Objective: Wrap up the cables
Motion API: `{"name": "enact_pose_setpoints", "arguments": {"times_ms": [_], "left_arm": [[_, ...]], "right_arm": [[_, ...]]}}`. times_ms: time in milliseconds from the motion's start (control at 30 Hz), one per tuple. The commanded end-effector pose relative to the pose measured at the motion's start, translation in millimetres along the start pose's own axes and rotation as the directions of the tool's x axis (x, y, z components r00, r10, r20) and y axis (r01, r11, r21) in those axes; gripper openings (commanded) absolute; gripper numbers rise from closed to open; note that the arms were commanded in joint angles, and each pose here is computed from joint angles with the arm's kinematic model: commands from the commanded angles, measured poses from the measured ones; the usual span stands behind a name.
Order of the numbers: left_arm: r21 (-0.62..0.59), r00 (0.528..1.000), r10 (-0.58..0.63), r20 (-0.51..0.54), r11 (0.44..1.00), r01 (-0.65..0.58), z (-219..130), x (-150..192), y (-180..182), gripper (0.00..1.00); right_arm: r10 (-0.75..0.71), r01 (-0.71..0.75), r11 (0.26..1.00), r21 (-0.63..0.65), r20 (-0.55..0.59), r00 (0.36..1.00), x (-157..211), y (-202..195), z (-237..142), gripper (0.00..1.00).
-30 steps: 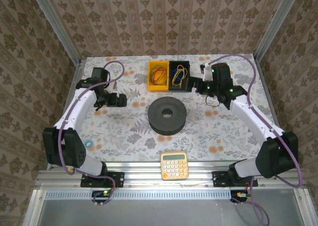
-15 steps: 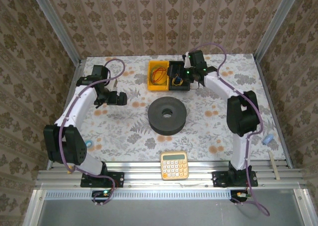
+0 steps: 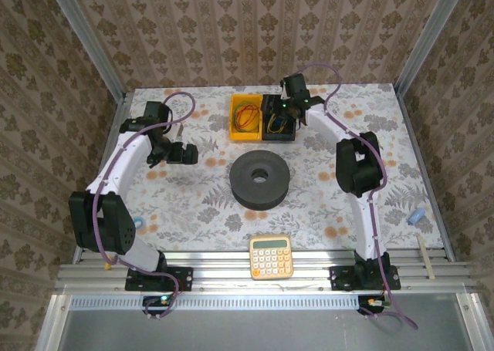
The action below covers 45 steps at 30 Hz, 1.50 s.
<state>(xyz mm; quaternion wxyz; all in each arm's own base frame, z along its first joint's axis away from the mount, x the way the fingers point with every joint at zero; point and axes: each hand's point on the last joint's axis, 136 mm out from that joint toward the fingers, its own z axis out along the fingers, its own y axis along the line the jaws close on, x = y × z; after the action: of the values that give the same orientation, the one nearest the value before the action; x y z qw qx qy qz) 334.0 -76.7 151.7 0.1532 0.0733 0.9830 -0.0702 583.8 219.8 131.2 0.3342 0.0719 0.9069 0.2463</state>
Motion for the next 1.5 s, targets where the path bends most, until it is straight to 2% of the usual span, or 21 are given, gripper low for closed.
{"name": "enact_pose_setpoints", "arguments": {"times_ms": [0, 167, 333, 600, 867, 1300, 1467], "left_arm": [[0.016, 1.000, 0.024, -0.016, 1.000, -0.024, -1.2, -0.1, -6.2, 1.00], [0.016, 0.999, 0.030, -0.023, 0.999, -0.029, 0.7, 0.4, -6.7, 1.00], [0.013, 0.999, 0.031, -0.028, 0.999, -0.030, 1.9, 1.3, -6.0, 1.00], [0.013, 0.999, 0.038, -0.028, 0.999, -0.038, 1.6, 1.4, -6.6, 1.00], [0.010, 0.999, 0.043, -0.033, 0.999, -0.043, 2.5, 1.3, -5.5, 1.00], [0.005, 0.998, 0.041, -0.040, 0.999, -0.040, 3.5, 4.3, -4.3, 1.00], [0.007, 0.998, 0.038, -0.040, 0.999, -0.037, 3.9, 4.0, -4.8, 1.00]], "right_arm": [[-0.005, 0.003, 0.994, 0.106, 0.020, 1.000, -5.3, -9.6, 4.2, 0.63], [-0.015, 0.012, 0.986, 0.164, 0.016, 1.000, -6.2, -17.2, 10.4, 0.61], [-0.013, 0.010, 0.982, 0.187, 0.018, 1.000, -7.1, -22.4, 16.9, 0.55], [-0.024, 0.019, 0.975, 0.219, 0.021, 0.999, -8.4, -27.6, 27.4, 0.52], [-0.015, 0.011, 0.981, 0.195, 0.021, 1.000, -7.4, -25.0, 37.5, 0.48], [0.002, -0.007, 0.987, 0.161, 0.031, 1.000, -9.4, -21.1, 44.7, 0.25], [0.000, -0.006, 0.989, 0.151, 0.041, 0.999, -13.5, -17.5, 40.7, 0.19]]}}
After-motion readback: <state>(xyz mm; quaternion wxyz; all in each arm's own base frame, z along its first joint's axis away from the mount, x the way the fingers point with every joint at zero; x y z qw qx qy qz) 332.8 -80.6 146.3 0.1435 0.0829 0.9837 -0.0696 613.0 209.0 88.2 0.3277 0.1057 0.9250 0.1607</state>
